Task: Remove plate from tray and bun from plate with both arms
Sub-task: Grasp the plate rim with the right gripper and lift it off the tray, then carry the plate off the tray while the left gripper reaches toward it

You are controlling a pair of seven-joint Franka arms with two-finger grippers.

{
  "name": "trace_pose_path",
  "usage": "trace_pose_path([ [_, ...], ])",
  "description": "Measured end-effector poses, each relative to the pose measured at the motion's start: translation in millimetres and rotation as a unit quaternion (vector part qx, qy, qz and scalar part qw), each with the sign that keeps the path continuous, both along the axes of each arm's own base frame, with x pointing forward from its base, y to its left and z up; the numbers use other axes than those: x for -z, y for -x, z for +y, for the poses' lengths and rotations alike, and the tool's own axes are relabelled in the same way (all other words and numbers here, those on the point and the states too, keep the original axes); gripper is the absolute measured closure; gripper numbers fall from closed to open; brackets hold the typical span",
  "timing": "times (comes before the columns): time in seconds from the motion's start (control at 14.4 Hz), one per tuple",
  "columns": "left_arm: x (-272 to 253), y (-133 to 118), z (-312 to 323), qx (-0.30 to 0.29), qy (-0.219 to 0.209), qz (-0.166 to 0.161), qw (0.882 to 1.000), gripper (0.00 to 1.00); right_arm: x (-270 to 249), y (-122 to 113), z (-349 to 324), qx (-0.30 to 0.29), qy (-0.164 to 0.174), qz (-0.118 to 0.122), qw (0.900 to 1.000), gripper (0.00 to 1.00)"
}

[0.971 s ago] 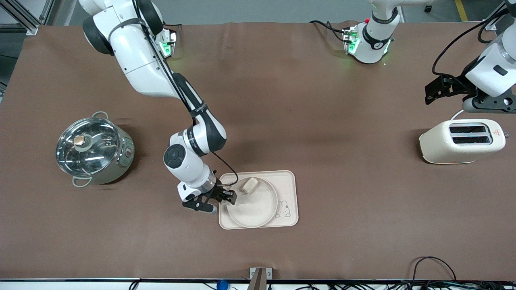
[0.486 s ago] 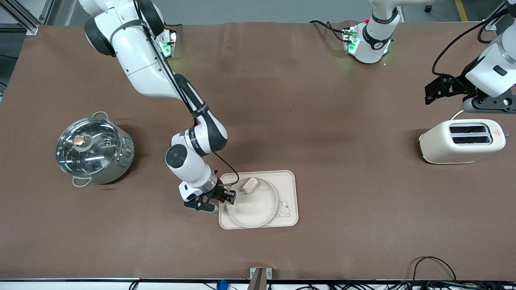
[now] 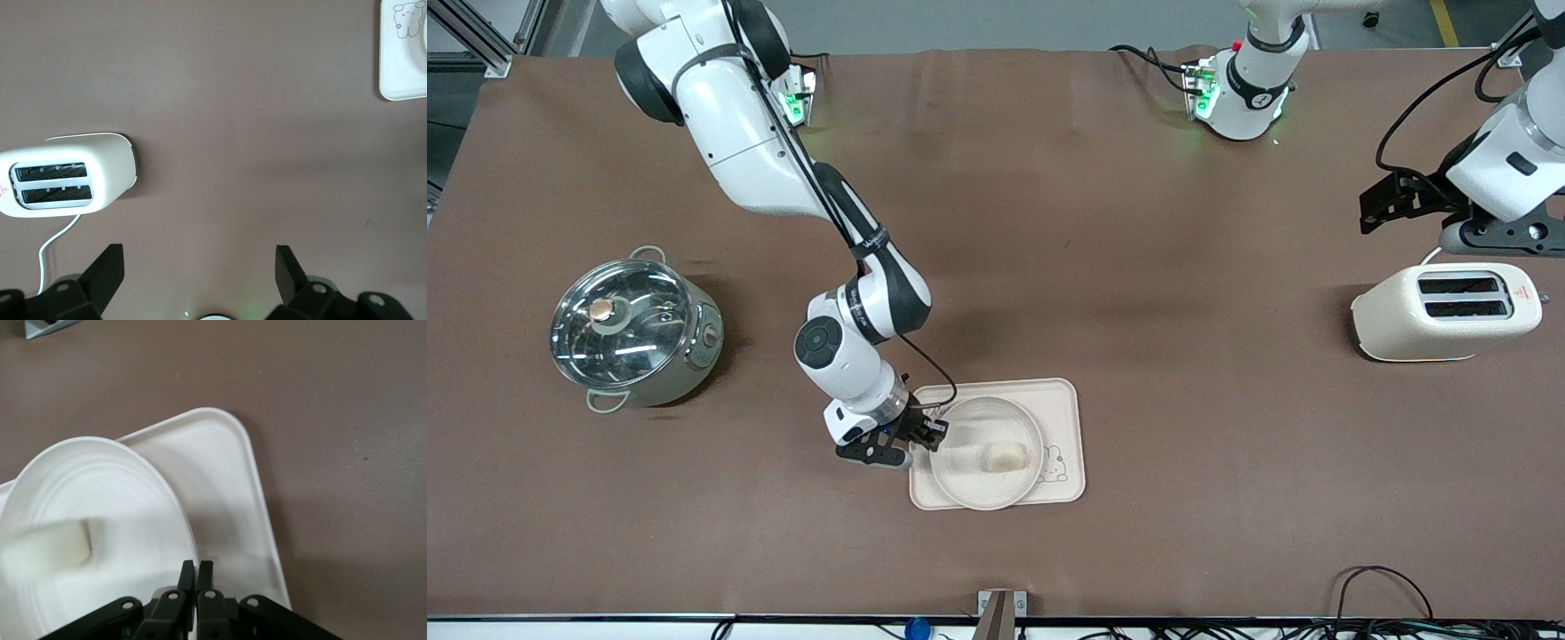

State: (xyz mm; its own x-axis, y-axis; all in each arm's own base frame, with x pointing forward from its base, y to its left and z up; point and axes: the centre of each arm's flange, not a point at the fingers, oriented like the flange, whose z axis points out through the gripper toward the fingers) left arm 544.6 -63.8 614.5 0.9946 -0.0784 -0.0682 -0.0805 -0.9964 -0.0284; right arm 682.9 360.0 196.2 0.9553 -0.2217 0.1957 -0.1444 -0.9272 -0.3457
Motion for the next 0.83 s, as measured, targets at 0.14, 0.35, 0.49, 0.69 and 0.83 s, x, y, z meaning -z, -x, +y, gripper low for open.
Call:
trace_pose_path([
  [0.14, 1, 0, 0, 0.0, 0.0, 0.001, 1.0, 0.0, -11, 12, 13, -0.011, -0.002, 0.001, 1.0, 0.96],
  [0.35, 1, 0, -1, 0.001, 0.0, 0.001, 1.0, 0.0, -41, 41, 24, -0.026, -0.01, 0.012, 1.0, 0.96],
  [0.49, 1, 0, -2, 0.002, 0.0, 0.001, 1.0, 0.0, -55, 66, 19, -0.032, -0.004, 0.025, 0.999, 0.96],
  [0.69, 1, 1, -8, 0.008, 0.0, 0.001, 1.0, 0.0, -50, 121, 8, -0.045, 0.008, 0.041, 0.998, 0.96],
  [0.83, 2, 1, -13, 0.006, -0.001, 0.003, 1.0, 0.0, -32, 161, 4, -0.055, 0.016, 0.049, 0.997, 0.96],
])
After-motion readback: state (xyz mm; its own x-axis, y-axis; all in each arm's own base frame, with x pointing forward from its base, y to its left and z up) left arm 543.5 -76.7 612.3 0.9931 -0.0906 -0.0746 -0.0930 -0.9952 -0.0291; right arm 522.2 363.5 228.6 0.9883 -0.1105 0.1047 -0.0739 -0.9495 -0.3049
